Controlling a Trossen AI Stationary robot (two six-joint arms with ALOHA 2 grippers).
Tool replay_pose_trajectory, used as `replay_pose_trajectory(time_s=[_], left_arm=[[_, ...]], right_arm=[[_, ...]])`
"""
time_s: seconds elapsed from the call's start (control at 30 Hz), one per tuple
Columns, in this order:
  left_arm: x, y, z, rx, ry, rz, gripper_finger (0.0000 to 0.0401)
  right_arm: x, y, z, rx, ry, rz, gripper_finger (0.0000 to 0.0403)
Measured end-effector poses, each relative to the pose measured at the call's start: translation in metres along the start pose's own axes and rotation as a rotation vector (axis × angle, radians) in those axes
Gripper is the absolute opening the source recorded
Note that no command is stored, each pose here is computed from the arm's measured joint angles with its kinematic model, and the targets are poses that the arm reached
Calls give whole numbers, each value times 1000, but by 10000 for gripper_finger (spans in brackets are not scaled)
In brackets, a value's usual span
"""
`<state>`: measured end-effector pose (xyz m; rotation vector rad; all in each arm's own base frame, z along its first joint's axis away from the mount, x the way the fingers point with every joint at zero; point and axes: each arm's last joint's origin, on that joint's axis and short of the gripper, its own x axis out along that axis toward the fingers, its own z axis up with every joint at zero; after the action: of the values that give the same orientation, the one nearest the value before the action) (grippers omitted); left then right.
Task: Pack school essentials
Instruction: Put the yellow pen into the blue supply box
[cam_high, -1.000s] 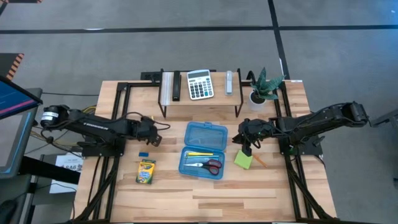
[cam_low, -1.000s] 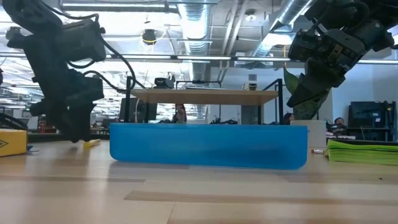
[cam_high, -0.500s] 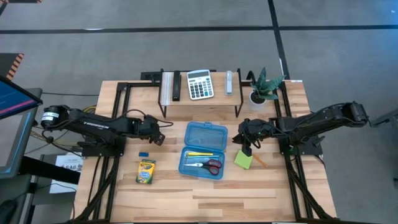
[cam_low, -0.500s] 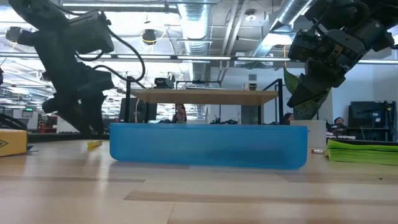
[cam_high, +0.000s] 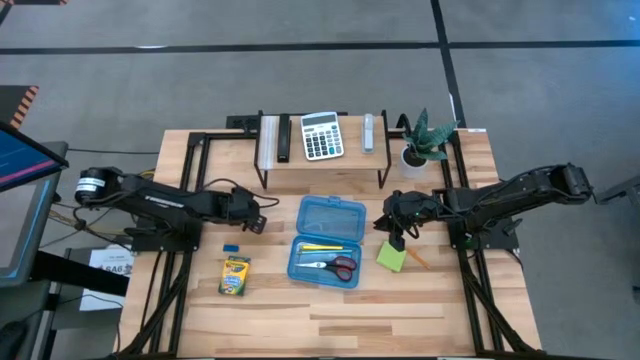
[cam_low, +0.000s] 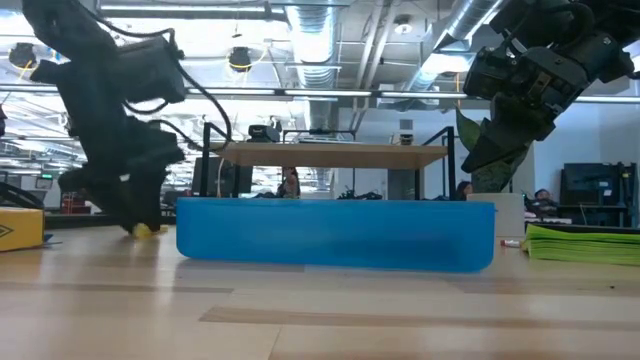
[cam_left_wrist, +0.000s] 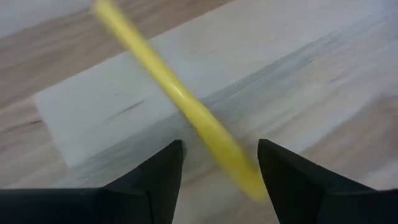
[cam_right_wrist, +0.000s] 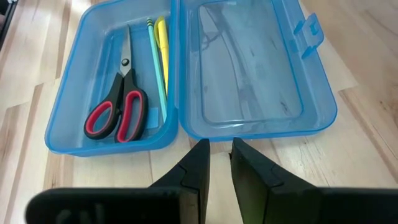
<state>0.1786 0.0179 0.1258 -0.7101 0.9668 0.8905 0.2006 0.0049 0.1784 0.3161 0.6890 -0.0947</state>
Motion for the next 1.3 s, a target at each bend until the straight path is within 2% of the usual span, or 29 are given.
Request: replay_pose_trajectory(time_s=[0.17,0.33,0.47,0.73,0.93,1.13,1.3], left_arm=[[13,-3,-2,26,1,70,200],[13,-4,-2,41,8,66,182],[9,-2,-3,50,37,61,139],[6,-2,-5,108,72,39,17],[3,-5,-3,166,83,35,9],[-10,-19,2,251,142,-9,3],[-22,-31,4,304,120,-10,1]], right_arm=[[0,0,0,0,1,0,88],[0,0,0,0,1,-1,88],[0,0,0,1,2,-1,88],[0,0,0,1,2,-1,88],[0,0,0,1,3,-1,88],[0,0,0,4,4,-1,88],[0,0,-1,4,6,-2,88]])
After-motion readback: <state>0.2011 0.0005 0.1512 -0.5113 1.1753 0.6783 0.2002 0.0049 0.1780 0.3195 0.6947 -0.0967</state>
